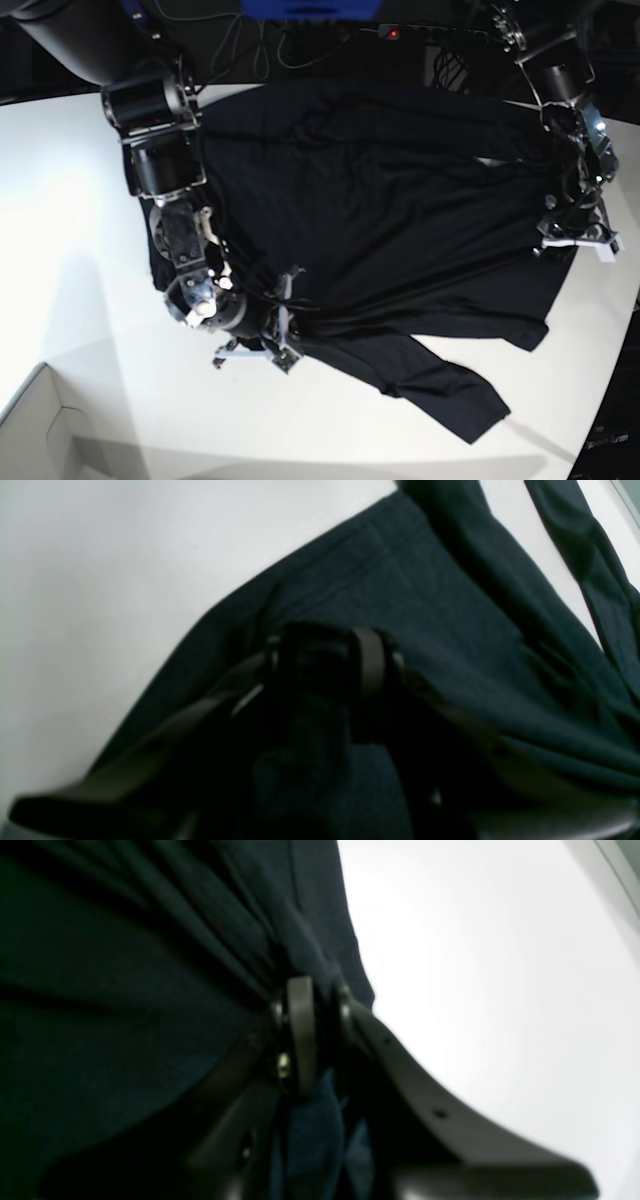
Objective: Layout the t-shirt on the table in an organized manner, then fold the t-shirt properly
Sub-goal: 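Hold the shirt edges with both grippers and lift them together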
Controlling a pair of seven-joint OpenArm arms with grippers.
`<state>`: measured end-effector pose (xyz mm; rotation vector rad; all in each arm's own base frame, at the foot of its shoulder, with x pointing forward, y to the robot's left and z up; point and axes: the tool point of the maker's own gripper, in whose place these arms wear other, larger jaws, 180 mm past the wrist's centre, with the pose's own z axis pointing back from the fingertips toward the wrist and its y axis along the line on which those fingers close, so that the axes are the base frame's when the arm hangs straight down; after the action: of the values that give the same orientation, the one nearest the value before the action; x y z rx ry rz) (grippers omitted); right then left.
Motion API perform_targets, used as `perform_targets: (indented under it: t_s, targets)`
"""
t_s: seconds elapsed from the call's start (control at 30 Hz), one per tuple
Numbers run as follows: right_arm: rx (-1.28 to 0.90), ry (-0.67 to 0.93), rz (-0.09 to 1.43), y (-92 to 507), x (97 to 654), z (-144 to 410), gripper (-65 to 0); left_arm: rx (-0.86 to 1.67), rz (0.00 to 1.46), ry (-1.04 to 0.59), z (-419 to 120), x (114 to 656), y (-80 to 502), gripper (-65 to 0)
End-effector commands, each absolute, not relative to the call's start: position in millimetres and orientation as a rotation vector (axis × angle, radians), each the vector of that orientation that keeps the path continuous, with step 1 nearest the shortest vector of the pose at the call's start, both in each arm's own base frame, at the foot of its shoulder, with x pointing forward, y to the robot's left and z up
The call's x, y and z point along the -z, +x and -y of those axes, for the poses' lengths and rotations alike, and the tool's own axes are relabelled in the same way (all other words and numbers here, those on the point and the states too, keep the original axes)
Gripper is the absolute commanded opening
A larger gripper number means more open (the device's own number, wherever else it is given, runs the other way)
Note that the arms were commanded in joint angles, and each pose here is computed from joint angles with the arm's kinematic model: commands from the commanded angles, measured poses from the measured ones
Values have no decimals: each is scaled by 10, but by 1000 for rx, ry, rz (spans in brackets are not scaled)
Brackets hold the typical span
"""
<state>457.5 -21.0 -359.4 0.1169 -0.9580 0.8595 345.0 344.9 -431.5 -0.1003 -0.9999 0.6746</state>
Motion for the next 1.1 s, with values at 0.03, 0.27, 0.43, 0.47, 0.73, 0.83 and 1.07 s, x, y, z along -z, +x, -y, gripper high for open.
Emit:
perform_targets:
  t_s: [0.03, 0.27, 0.43, 0.47, 0.73, 0.83, 1.07]
  targets:
    - [-856, 104, 1037, 4761, 3295, 193, -513, -676, 914, -64, -3498, 4453, 3307, -462]
    - [-847, 99, 1053, 4806, 3233, 192, -305, -676, 914, -64, -3498, 4453, 3307, -462]
    - [-781, 50, 1085, 4905, 3166, 281, -238, -676, 908, -62, -3498, 4474, 3280, -462]
    - [-759, 34, 1090, 4921, 3168, 322, -235, -675, 904, -59, -3500, 4489, 3251, -462]
    - [-752, -49, 1066, 4744, 3312, 725, -234, -667, 925, -40, -3606, 4396, 3250, -462]
    - [-735, -95, 1087, 4594, 3275, 970, -237, -642, 986, -31, -3642, 4176, 3359, -461]
    - [-591, -118, 1056, 4298, 3471, 1428, -434, -558, 1178, -8, -3653, 3435, 3636, -461]
